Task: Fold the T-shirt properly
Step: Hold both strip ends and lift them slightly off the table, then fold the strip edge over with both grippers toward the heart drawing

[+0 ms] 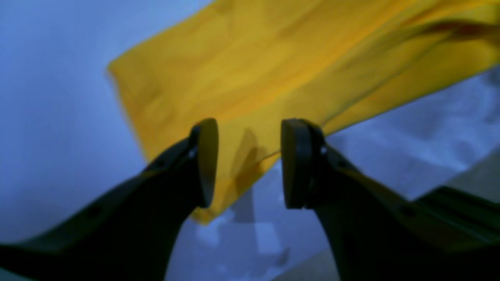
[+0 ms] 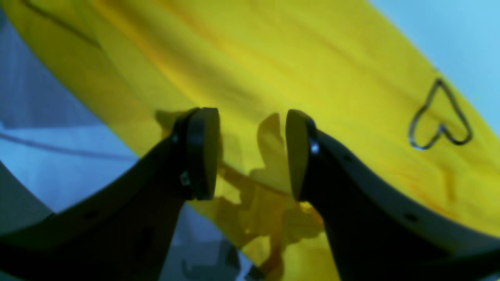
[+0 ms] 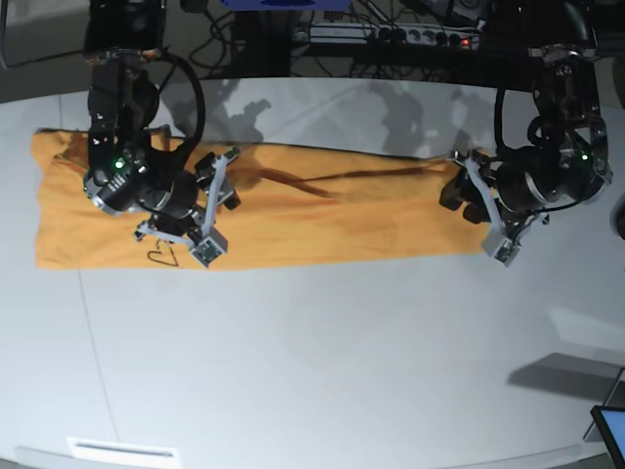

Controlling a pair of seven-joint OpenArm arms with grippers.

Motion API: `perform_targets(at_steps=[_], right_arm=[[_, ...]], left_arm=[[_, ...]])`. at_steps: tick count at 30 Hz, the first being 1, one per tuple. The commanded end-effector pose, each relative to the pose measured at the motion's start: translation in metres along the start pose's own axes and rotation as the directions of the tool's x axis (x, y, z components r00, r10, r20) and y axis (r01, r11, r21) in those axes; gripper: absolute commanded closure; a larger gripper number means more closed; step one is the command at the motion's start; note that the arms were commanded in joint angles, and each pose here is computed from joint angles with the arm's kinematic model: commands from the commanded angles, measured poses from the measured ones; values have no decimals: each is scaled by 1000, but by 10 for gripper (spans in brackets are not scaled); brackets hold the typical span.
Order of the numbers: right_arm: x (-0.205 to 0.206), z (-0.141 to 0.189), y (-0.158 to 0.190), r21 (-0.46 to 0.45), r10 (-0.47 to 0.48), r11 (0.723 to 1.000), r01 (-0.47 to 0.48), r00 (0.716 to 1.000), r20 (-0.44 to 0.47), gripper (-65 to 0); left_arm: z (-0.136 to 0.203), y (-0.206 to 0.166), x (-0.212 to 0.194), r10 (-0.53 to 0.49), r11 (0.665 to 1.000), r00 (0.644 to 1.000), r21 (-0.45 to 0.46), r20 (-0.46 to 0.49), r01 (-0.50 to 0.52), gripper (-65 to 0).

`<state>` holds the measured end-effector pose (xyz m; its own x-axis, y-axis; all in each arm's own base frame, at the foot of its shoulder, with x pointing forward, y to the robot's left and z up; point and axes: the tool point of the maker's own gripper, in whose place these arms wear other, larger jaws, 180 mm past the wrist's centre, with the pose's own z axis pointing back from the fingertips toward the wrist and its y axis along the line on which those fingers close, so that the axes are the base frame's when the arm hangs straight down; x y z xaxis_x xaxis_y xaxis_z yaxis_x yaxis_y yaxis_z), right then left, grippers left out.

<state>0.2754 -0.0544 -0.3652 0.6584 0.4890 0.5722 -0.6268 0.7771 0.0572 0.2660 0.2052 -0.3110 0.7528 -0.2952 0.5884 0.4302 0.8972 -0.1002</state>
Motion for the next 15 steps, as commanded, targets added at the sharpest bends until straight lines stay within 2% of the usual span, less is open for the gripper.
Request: perform_targets(at_steps=[1, 4, 11, 15], right_arm=[[14, 4, -2, -4, 10, 1000, -10, 999, 47, -270], [15, 4, 1, 4, 11, 1000, -12, 999, 49, -270], [27, -7, 50, 104, 130, 985, -136, 990, 58, -270], [30, -8, 52, 107, 141, 983, -147, 988, 62, -270]], left_arm=[[15, 19, 14, -2, 998, 999, 64, 50, -1, -260], [24, 37, 29, 39, 993, 993, 105, 115, -51, -259], [6, 73, 20, 180, 978, 980, 93, 86, -188, -257], [-1, 77, 19, 216, 972, 973, 79, 80, -222, -257]])
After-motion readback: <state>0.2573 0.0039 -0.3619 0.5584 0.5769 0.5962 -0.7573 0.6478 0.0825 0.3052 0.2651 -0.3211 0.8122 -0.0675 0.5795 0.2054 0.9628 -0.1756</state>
